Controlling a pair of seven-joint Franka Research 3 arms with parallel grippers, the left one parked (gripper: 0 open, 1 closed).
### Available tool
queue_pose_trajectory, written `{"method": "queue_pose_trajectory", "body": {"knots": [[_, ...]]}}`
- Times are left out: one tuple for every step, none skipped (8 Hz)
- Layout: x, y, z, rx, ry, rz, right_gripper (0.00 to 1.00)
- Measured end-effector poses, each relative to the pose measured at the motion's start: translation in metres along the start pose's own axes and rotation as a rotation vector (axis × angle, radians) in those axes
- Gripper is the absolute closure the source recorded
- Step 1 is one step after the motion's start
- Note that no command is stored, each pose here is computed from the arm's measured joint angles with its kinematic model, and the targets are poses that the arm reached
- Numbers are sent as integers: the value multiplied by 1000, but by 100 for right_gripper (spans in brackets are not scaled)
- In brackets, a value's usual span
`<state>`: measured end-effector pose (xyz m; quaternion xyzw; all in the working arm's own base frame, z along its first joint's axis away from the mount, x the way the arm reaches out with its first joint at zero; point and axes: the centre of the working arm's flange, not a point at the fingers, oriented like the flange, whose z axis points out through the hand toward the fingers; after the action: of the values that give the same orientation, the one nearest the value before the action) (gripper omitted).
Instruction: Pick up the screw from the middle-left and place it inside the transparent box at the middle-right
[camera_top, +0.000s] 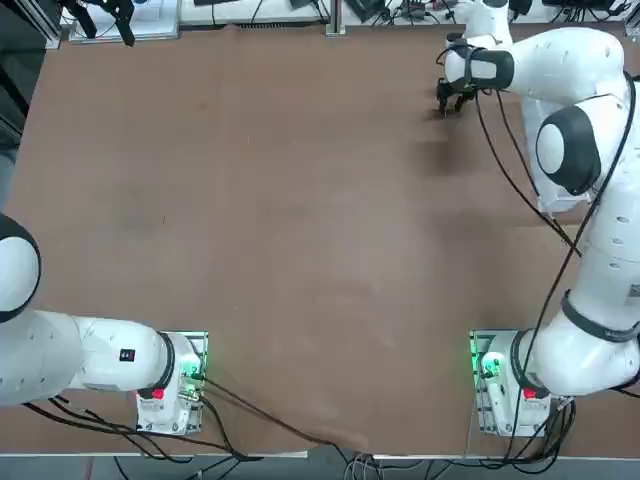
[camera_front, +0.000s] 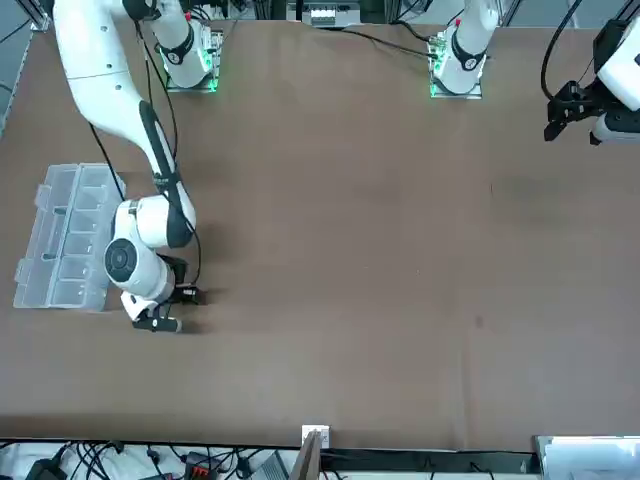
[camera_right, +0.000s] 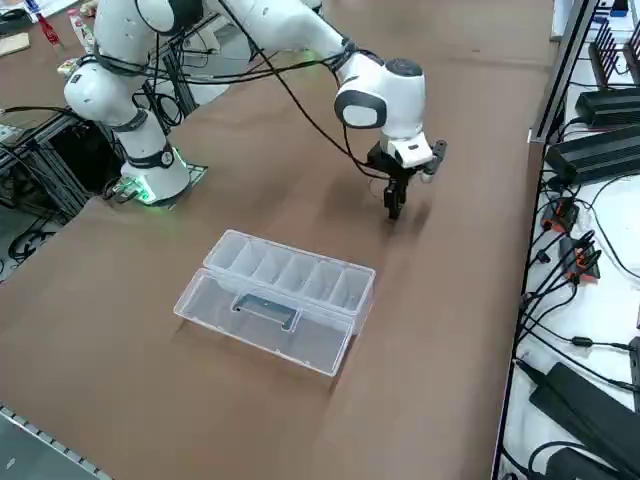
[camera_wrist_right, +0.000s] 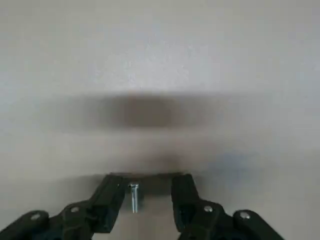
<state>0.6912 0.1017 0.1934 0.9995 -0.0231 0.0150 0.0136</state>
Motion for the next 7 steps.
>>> {"method": "queue_pose_trajectory", "body": {"knots": [[0, 0, 1, 1, 6, 0, 39], [1, -1, 1, 2, 10, 0, 41], [1, -2, 1, 2, 11, -2, 41], [0, -4, 1, 3, 11, -4, 43], [0, -5, 1, 3, 10, -6, 43], [-1, -5, 3, 2, 7, -6, 42], [-1, -5, 3, 2, 6, -6, 43]]}}
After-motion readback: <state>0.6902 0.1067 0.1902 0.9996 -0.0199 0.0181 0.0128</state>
